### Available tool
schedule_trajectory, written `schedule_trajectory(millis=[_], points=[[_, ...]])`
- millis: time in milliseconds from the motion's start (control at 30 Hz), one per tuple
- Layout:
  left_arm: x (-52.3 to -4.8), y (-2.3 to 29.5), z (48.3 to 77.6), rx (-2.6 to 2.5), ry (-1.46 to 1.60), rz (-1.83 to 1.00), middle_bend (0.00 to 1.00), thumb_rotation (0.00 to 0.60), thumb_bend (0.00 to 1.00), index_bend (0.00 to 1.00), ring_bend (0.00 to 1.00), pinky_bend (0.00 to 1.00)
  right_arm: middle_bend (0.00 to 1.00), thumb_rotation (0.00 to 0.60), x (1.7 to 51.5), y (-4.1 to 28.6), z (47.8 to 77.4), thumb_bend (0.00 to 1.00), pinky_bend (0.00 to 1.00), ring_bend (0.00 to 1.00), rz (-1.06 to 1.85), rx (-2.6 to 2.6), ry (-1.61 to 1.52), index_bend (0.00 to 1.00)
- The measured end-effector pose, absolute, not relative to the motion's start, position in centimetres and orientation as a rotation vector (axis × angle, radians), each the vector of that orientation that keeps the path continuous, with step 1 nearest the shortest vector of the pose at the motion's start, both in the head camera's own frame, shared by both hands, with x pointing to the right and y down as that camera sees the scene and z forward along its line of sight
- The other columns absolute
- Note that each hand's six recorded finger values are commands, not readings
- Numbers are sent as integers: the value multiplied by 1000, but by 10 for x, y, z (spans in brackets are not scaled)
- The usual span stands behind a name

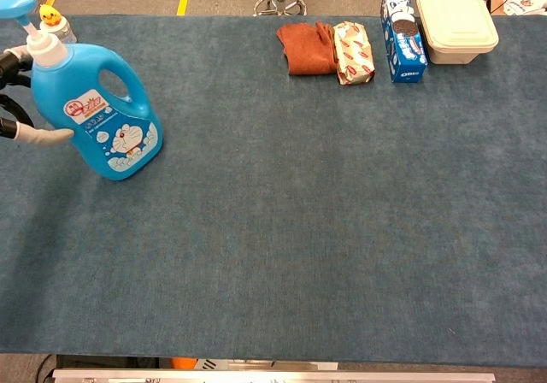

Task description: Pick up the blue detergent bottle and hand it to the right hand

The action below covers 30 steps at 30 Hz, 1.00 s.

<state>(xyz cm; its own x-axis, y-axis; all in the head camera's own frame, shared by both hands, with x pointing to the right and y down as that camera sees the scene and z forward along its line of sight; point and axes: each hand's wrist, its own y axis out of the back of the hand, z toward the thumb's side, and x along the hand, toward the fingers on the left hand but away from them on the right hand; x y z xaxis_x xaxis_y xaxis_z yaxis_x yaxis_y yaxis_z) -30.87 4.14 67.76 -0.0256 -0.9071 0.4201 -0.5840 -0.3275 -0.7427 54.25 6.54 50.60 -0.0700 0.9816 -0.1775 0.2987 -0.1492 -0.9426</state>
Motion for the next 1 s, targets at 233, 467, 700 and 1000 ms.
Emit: schedule_trajectory(millis=[233, 467, 700, 1000], points=[[-302, 42, 679, -1952, 1559, -1274, 181, 600, 145, 120, 241, 540, 96, 600, 542, 65, 505, 0, 75, 0, 1248, -1507, -1423, 0], [-294, 42, 681, -2018, 1557, -1269, 149, 599, 143, 63, 217, 539, 96, 600, 544, 66, 504, 0, 75, 0, 1251, -1499, -1429, 0], [-286, 42, 682, -2072, 1540, -1273, 155, 576, 142, 57, 213, 539, 96, 600, 545, 66, 504, 0, 75, 0, 1250, -1502, -1430, 0], [-285, 34, 684, -1995, 1548, -1271, 261, 600, 142, 200, 331, 609, 96, 600, 546, 67, 504, 0, 75, 0, 1249, -1499, -1436, 0]])
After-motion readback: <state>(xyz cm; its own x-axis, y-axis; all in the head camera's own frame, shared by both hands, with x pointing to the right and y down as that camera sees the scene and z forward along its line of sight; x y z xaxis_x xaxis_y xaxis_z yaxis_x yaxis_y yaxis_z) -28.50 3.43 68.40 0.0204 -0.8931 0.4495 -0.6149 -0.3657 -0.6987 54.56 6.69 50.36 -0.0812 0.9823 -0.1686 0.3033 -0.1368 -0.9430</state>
